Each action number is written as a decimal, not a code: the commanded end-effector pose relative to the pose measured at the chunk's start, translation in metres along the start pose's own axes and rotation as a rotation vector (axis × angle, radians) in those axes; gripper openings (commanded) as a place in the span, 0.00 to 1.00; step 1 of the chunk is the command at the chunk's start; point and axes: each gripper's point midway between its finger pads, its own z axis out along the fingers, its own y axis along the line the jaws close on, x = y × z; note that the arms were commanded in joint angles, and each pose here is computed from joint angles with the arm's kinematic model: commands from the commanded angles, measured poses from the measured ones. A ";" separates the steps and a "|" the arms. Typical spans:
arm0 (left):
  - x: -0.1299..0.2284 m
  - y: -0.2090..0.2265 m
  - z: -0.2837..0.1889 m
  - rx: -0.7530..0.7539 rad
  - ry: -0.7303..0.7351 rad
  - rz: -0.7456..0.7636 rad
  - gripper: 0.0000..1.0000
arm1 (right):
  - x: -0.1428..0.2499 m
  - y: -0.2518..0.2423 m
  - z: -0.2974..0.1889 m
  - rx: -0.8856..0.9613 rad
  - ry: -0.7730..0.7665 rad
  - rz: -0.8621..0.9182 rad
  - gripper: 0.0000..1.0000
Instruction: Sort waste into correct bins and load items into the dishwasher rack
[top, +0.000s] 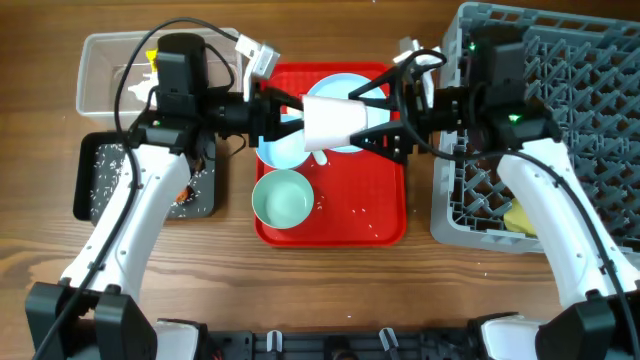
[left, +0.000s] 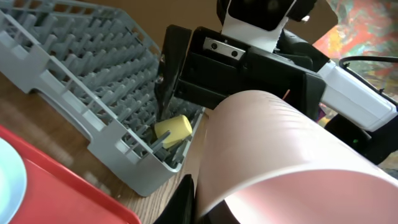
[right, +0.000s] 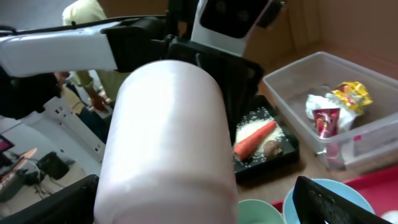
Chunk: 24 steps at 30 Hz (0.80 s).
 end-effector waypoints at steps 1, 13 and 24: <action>0.002 -0.004 0.004 0.037 0.015 0.000 0.04 | -0.006 0.016 0.007 -0.052 -0.001 -0.031 1.00; 0.002 -0.004 0.004 0.036 0.014 0.000 0.04 | -0.009 0.030 0.010 -0.125 -0.009 -0.049 0.66; 0.002 -0.002 0.004 0.026 0.012 0.000 0.47 | -0.008 0.035 0.015 -0.150 -0.003 -0.054 0.56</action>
